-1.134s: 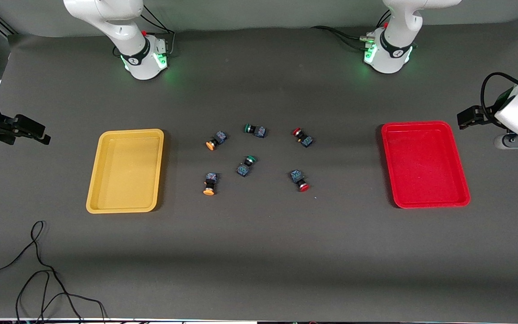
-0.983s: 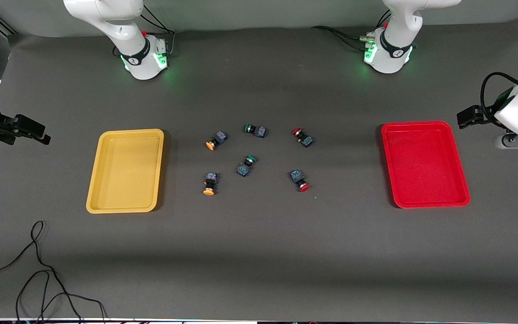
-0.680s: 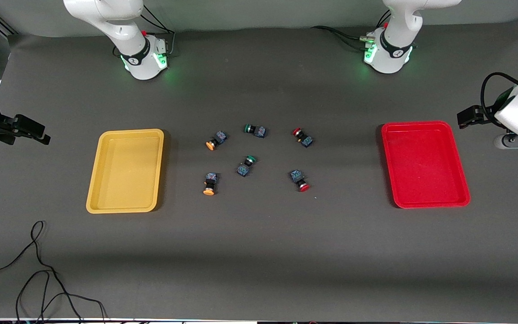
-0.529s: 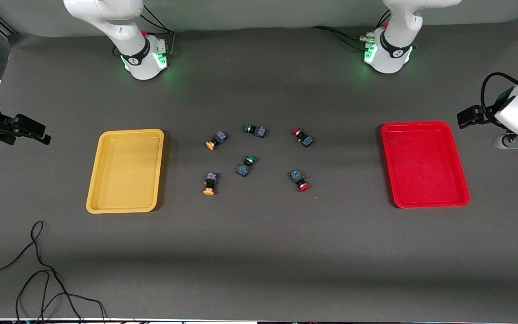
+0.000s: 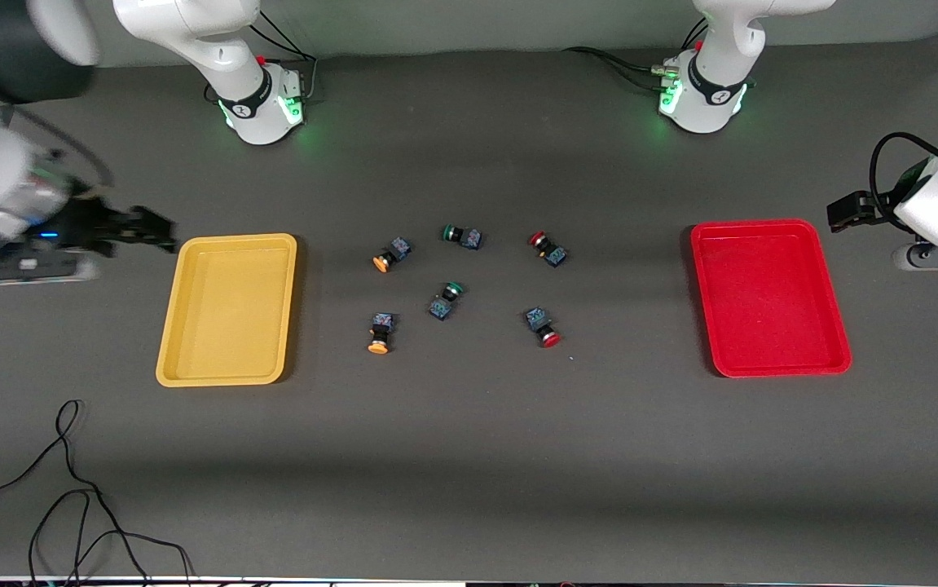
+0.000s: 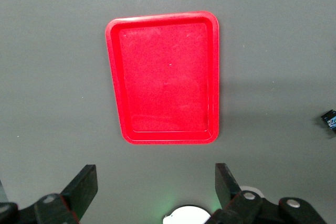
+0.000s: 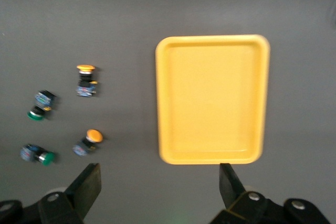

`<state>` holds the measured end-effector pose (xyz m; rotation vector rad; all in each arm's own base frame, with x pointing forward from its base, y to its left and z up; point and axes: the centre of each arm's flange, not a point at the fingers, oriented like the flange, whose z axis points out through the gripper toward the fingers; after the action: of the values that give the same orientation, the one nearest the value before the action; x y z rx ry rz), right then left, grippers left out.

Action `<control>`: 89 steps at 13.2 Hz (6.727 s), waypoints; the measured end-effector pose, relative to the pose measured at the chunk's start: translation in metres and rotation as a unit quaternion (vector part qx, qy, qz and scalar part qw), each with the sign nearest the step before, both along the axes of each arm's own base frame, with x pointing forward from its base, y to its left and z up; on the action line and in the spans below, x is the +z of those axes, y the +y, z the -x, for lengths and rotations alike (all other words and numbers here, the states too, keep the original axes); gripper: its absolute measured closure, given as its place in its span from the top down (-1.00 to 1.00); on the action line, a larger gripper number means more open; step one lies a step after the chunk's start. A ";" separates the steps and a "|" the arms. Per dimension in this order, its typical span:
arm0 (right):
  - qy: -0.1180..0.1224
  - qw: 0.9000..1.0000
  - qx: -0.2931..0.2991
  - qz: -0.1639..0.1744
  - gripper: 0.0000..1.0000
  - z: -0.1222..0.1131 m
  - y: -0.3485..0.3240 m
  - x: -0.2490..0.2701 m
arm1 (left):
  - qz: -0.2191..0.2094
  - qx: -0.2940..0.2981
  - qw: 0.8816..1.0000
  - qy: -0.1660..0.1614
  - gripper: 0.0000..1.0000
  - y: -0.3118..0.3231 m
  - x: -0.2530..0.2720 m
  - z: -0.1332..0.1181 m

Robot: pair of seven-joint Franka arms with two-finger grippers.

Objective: Place red and yellow buttons in trays

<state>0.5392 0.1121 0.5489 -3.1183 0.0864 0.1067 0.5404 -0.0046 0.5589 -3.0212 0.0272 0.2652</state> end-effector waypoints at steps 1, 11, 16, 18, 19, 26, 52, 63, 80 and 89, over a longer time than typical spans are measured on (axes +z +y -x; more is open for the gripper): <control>-0.005 1.000 -0.023 0.002 1.00 0.008 0.037 -0.013 | 0.000 0.000 1.000 0.000 1.00 0.000 0.000 0.000; -0.005 0.956 -0.290 0.029 1.00 0.147 0.237 -0.119 | 0.036 0.054 0.995 0.072 1.00 -0.155 -0.159 -0.036; -0.033 0.950 -0.310 -0.009 1.00 0.150 0.222 -0.212 | 0.035 0.193 0.974 0.115 1.00 -0.240 -0.266 -0.019; -0.037 0.947 -0.319 -0.011 1.00 0.153 0.219 -0.268 | 0.045 0.246 0.961 0.121 1.00 -0.258 -0.271 -0.010; -0.036 0.947 -0.320 -0.007 1.00 0.154 0.218 -0.291 | 0.050 0.266 0.955 0.119 1.00 -0.266 -0.277 -0.006; -0.031 0.945 -0.326 0.010 0.88 0.158 0.215 -0.378 | 0.031 0.312 0.946 0.077 0.94 -0.321 -0.377 0.058; 0.001 0.998 0.061 0.014 -0.13 -0.015 -0.154 -0.166 | 0.012 0.076 0.994 0.080 -0.22 0.002 -0.322 0.013; 0.024 0.992 0.124 -0.010 0.16 -0.012 -0.205 -0.346 | 0.013 0.093 0.992 0.084 1.00 -0.102 -0.202 -0.040; -0.020 0.999 -0.029 -0.029 1.00 -0.028 0.148 -0.201 | 0.033 0.306 0.951 0.038 0.93 -0.377 -0.378 -0.029; -0.053 0.995 -0.087 -0.001 0.99 -0.012 0.198 -0.362 | 0.034 0.276 0.960 0.027 -0.15 -0.343 -0.362 -0.060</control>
<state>0.5508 0.3101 0.1872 -3.0896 0.3549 -0.0609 0.5999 -0.3475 0.1973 -3.0178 -0.8231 0.3939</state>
